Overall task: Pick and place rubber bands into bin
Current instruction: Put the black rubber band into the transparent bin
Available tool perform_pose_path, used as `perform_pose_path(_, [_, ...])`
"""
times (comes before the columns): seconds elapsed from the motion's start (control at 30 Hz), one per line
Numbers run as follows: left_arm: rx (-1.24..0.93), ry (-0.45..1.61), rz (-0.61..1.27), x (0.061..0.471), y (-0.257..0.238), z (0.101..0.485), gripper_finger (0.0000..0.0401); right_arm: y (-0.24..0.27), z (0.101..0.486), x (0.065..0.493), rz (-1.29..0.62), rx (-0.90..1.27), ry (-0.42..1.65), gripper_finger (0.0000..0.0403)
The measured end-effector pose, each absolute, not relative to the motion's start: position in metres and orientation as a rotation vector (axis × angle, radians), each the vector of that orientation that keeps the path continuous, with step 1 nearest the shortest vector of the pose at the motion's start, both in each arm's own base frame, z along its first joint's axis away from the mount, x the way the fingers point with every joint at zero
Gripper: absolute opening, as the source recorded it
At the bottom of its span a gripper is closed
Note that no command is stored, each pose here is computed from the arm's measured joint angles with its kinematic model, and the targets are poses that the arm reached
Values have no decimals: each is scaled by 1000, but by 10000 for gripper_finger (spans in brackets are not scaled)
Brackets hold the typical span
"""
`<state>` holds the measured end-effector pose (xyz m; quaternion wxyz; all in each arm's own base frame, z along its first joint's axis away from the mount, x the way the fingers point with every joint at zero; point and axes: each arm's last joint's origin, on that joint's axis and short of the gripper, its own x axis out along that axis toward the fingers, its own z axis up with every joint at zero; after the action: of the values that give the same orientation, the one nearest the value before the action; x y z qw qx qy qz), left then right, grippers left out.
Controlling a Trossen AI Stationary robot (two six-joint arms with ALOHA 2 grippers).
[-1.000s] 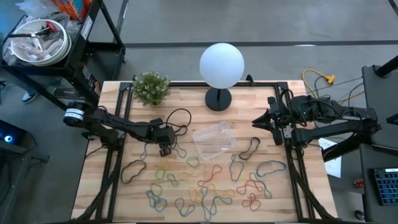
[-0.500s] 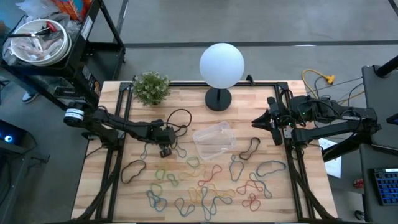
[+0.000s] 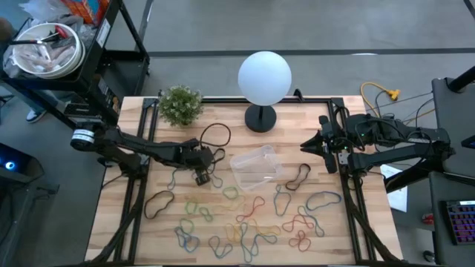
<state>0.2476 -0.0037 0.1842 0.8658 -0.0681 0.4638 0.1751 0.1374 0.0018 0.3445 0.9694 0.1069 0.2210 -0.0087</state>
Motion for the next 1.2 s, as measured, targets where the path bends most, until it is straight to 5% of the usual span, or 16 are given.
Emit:
perform_pose_path(0.73, [-179, 310, 177, 261, -7, 281, 0, 0, 345, 137, -66, 190, 441, 57])
perform_pose_path(1.2, [-220, 292, -14, 317, -15, 251, 0, 0, 344, 137, -66, 187, 442, 57])
